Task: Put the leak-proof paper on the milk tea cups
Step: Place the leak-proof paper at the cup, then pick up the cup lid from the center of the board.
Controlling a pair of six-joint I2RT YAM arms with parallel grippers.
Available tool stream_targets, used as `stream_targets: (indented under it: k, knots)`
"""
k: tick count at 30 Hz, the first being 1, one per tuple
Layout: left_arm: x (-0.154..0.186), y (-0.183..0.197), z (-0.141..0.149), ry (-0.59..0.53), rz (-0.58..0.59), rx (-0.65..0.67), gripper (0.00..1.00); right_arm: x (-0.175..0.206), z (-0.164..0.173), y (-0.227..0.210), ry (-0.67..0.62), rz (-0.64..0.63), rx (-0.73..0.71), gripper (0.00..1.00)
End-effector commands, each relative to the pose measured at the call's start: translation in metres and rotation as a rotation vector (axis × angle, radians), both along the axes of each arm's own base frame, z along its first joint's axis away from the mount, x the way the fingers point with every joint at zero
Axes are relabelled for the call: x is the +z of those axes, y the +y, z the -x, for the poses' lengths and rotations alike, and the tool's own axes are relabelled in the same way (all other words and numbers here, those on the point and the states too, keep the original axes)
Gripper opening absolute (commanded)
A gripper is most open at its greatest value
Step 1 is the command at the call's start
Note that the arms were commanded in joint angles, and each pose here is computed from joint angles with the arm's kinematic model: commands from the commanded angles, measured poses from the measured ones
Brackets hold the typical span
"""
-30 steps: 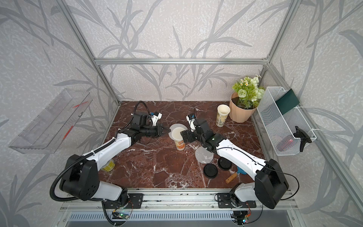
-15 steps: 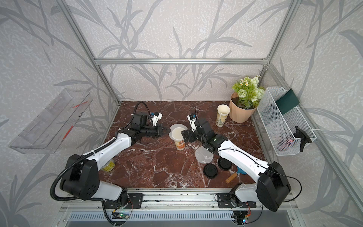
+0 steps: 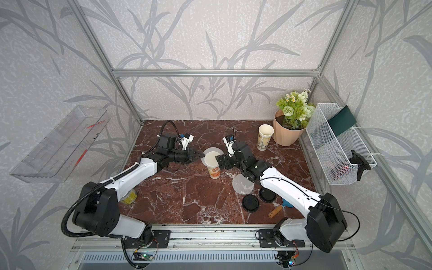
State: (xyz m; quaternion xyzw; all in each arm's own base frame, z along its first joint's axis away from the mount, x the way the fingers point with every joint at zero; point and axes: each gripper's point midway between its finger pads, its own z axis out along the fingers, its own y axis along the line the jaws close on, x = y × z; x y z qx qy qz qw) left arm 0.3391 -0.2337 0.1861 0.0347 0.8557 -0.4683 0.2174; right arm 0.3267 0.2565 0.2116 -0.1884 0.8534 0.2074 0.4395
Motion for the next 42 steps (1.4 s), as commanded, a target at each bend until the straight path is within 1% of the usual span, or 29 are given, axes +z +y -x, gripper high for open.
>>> stream_targets:
  k: [1,6,7,8,9,11,12,13,14,16,17,19,21,22,24,26,28,32,34,36,40,42]
  knots:
    - [0.015,0.002,-0.004,-0.037,0.011,-0.001,0.3,0.009,0.003,-0.004,-0.021,0.0,0.0,0.95]
    - [0.017,0.008,-0.005,-0.039,0.01,0.017,0.45,0.015,0.004,-0.007,-0.022,0.007,-0.011,0.94]
    - [0.018,0.009,-0.005,-0.041,0.011,0.019,0.52,0.016,0.004,-0.008,-0.021,0.011,-0.014,0.95]
    - [0.019,0.01,-0.005,-0.042,0.012,0.021,0.66,0.017,0.006,-0.01,-0.015,0.018,-0.019,0.95]
    - [0.02,0.011,-0.005,-0.043,0.013,0.023,0.73,0.019,0.008,-0.014,-0.009,0.03,-0.024,0.95]
    - [0.021,0.015,-0.005,-0.051,0.012,0.032,0.76,0.019,0.015,-0.029,0.005,0.062,-0.07,0.97]
    - [0.023,0.017,-0.005,-0.057,0.014,0.039,0.79,0.02,0.021,-0.038,0.006,0.073,-0.089,0.99]
    - [0.024,0.019,-0.004,-0.061,0.014,0.045,0.82,0.017,0.029,-0.046,0.017,0.083,-0.098,0.99]
    - [0.024,0.022,-0.004,-0.063,0.015,0.056,0.89,0.011,0.037,-0.06,0.032,0.099,-0.133,0.99]
    - [0.026,0.029,-0.004,-0.076,0.01,0.08,0.99,-0.004,0.058,-0.076,0.072,0.102,-0.157,0.99]
    - [0.027,0.033,-0.005,-0.086,0.005,0.097,0.99,-0.015,0.071,-0.082,0.095,0.1,-0.155,0.99]
    - [0.026,0.041,-0.006,-0.106,-0.023,0.136,0.99,-0.039,0.091,-0.099,0.155,0.127,-0.208,0.99]
    - [0.026,0.05,-0.005,-0.124,-0.068,0.173,0.99,-0.065,0.11,-0.123,0.211,0.25,-0.302,0.99]
    - [0.027,0.053,-0.005,-0.137,-0.086,0.185,0.99,-0.074,0.117,-0.129,0.233,0.296,-0.323,0.99]
    - [0.028,0.06,-0.002,-0.164,-0.122,0.208,0.99,-0.089,0.133,-0.137,0.29,0.352,-0.356,1.0]
    - [0.031,0.065,0.0,-0.185,-0.142,0.224,0.99,-0.105,0.144,-0.145,0.331,0.381,-0.39,0.99]
    - [0.033,0.069,0.003,-0.208,-0.153,0.234,0.99,-0.121,0.15,-0.145,0.363,0.371,-0.403,0.98]
    - [0.032,0.074,0.005,-0.229,-0.185,0.246,0.99,-0.151,0.159,-0.137,0.428,0.327,-0.378,0.96]
    - [0.032,0.076,0.005,-0.238,-0.193,0.248,0.99,-0.161,0.16,-0.127,0.438,0.273,-0.348,0.96]
    - [0.032,0.075,0.006,-0.245,-0.197,0.241,0.99,-0.169,0.16,-0.121,0.444,0.233,-0.338,0.96]
    - [0.034,0.077,0.007,-0.26,-0.203,0.241,0.99,-0.177,0.162,-0.123,0.457,0.227,-0.359,0.94]
    - [0.033,0.079,0.008,-0.268,-0.213,0.251,0.99,-0.18,0.161,-0.122,0.457,0.216,-0.363,0.91]
